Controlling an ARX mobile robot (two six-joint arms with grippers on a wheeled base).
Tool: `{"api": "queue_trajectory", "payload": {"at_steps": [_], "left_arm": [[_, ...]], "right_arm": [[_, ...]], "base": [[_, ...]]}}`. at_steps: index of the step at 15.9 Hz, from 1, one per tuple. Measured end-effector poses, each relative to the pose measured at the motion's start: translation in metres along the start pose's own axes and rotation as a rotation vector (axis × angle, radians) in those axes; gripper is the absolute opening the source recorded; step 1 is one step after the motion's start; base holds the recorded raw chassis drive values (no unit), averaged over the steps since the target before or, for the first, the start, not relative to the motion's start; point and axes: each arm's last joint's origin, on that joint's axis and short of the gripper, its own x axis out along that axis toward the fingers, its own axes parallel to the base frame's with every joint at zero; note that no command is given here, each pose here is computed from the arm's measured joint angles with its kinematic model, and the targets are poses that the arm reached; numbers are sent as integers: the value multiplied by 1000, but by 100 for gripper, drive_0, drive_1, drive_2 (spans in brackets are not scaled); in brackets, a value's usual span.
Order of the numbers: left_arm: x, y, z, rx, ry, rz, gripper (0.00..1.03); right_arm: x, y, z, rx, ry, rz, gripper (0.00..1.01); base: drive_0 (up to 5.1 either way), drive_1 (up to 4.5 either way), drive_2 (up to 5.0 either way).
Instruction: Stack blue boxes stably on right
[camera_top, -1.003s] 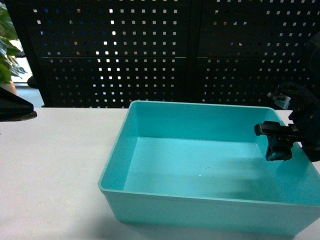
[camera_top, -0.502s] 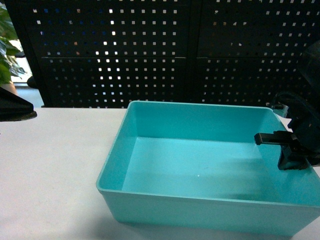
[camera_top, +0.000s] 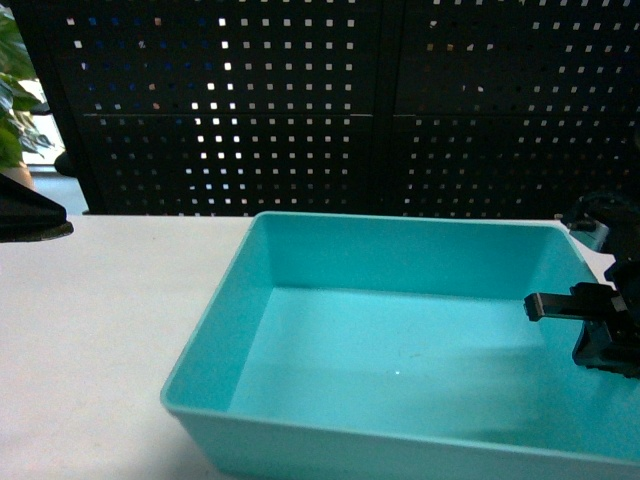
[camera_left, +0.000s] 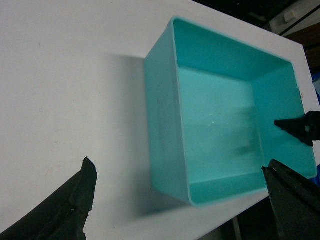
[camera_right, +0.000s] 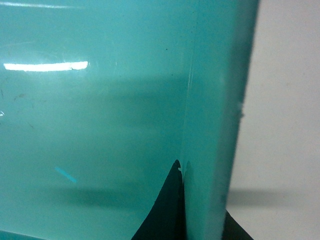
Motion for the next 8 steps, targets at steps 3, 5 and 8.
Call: {"api": "queue_trajectory", "payload": {"at_steps": [3, 5, 8], "left_arm": [[0, 0, 0, 1, 0, 0, 98], [0, 0, 0, 1, 1, -1, 98], [0, 0, 0, 0, 0, 0, 98]], "right_arm": [[-5, 5, -10, -11, 23, 44, 2], [-1, 6, -11, -16, 35, 44, 2], [13, 7, -8, -16, 52, 26, 2]], "base": [[0, 0, 0], [0, 0, 0], [0, 0, 0]]}}
